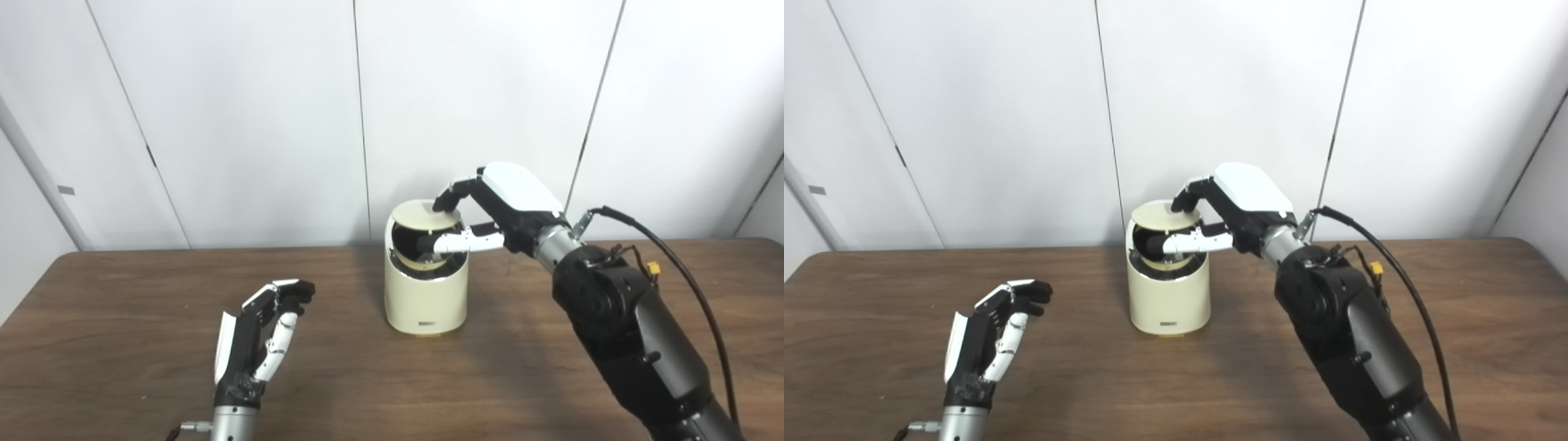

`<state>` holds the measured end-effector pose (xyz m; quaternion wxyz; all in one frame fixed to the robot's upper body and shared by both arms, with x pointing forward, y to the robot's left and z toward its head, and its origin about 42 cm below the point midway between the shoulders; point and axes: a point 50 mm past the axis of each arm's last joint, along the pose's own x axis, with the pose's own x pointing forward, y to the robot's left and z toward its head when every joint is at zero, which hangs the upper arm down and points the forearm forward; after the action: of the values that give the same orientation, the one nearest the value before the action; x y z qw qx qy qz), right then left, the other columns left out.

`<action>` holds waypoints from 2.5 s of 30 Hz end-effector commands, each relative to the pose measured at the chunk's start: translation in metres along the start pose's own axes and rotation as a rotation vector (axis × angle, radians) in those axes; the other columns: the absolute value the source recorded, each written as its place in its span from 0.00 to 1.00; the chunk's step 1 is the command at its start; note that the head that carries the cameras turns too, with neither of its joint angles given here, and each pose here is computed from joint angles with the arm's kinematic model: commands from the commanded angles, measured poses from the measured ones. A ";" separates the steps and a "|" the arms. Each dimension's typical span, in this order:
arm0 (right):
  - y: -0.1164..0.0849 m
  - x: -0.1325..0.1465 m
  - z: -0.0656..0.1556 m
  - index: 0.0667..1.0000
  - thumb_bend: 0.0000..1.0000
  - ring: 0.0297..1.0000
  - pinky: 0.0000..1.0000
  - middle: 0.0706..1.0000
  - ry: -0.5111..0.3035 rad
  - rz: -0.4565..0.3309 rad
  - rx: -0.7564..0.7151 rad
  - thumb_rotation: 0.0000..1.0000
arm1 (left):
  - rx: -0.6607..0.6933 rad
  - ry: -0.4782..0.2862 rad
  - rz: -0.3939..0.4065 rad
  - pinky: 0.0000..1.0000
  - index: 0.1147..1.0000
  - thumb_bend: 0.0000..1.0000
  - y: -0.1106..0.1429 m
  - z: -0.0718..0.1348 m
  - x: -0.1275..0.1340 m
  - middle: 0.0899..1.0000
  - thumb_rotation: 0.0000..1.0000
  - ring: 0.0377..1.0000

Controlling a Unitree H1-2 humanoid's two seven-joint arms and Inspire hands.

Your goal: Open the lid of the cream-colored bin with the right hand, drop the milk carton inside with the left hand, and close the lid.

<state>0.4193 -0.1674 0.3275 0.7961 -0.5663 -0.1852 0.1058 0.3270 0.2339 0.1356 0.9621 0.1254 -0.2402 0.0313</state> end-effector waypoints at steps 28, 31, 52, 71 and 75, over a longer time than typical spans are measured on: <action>0.046 -0.034 -0.002 0.77 0.72 0.86 0.87 0.82 -0.105 -0.025 -0.261 0.65 | 0.035 0.006 -0.018 0.59 0.62 0.36 0.004 -0.003 -0.019 0.63 0.74 0.64; 0.050 -0.037 -0.004 0.78 0.71 0.87 0.88 0.83 -0.116 -0.028 -0.287 0.63 | 0.038 0.006 -0.019 0.59 0.62 0.36 0.004 -0.003 -0.020 0.62 0.74 0.64; 0.069 -0.046 -0.006 0.82 0.65 1.00 1.00 0.96 -0.159 -0.093 -0.591 0.60 | 0.034 0.011 -0.022 0.58 0.62 0.36 -0.002 -0.004 -0.017 0.62 0.72 0.63; 0.074 -0.049 -0.007 0.67 0.79 1.00 1.00 1.00 -0.102 0.029 -0.572 0.66 | 0.039 0.013 -0.023 0.57 0.62 0.37 -0.004 -0.005 -0.016 0.62 0.75 0.63; 0.073 -0.050 -0.008 0.67 0.80 1.00 1.00 1.00 -0.104 0.023 -0.562 0.66 | 0.036 0.014 -0.024 0.58 0.62 0.37 -0.004 -0.005 -0.016 0.62 0.75 0.63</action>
<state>0.3791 -0.1622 0.2562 0.6003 -0.7492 -0.2722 0.0645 0.3210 0.2347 0.1351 0.9592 0.1491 -0.2388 0.0280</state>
